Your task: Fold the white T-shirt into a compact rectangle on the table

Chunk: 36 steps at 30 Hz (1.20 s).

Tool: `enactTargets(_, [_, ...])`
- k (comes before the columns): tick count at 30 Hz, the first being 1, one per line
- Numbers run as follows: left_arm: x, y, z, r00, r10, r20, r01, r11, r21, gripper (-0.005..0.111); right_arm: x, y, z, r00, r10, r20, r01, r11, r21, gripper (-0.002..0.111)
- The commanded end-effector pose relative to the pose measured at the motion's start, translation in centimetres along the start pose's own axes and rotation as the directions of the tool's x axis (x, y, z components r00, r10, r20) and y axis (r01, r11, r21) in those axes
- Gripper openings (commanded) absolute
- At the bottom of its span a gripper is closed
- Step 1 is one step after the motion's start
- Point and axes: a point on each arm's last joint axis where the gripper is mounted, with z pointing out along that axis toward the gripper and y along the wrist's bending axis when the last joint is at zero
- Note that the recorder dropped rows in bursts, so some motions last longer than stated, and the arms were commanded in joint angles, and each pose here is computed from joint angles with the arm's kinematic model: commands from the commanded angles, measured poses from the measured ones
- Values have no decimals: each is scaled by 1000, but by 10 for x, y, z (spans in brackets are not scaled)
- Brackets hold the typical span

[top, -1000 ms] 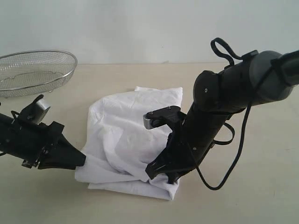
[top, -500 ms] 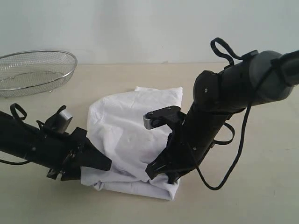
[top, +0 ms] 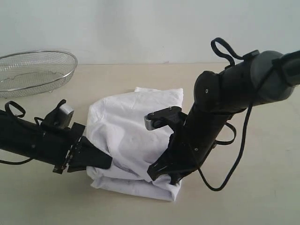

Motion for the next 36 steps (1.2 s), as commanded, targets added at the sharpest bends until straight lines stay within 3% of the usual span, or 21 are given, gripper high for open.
enactTargets(1, [2, -11, -7, 998, 60, -35, -60, 998, 19, 4, 0, 3, -18, 999, -36, 34, 36, 999, 16, 0])
enactTargets(7, [2, -13, -14, 998, 51, -32, -51, 999, 12, 4, -7, 7, -40, 987, -43, 153, 37, 998, 42, 0])
enactTargets(17, [6, -10, -16, 996, 42, -76, -43, 999, -11, 4, -12, -3, -16, 987, -41, 153, 30, 997, 74, 0])
enactTargets(22, [0, -3, -36, 1000, 25, 7, -24, 998, -54, 4, -10, -5, -5, 992, -28, 122, 20, 997, 71, 0])
enactTargets(24, [-4, 8, -42, 998, 6, 58, 1, 991, -134, 4, -10, -5, -5, 993, -28, 118, 20, 997, 70, 0])
enactTargets(27, [-1, 1, -38, 1000, 13, 21, -11, 997, -80, 4, -11, -4, -7, 991, -25, 130, 16, 997, 69, 0])
enactTargets(33, [0, -1, -38, 1000, 12, 12, -11, 998, -59, 5, -13, 6, -49, 972, -56, 226, 40, 997, 73, 0])
enactTargets(35, [2, -2, -38, 1000, 18, -11, -18, 999, -45, 18, -12, 6, -49, 976, -58, 212, 44, 997, 71, 0])
enactTargets(36, [3, -2, -38, 1000, 21, -16, -21, 999, -50, 33, -12, 6, -48, 976, -58, 211, 44, 997, 70, 0])
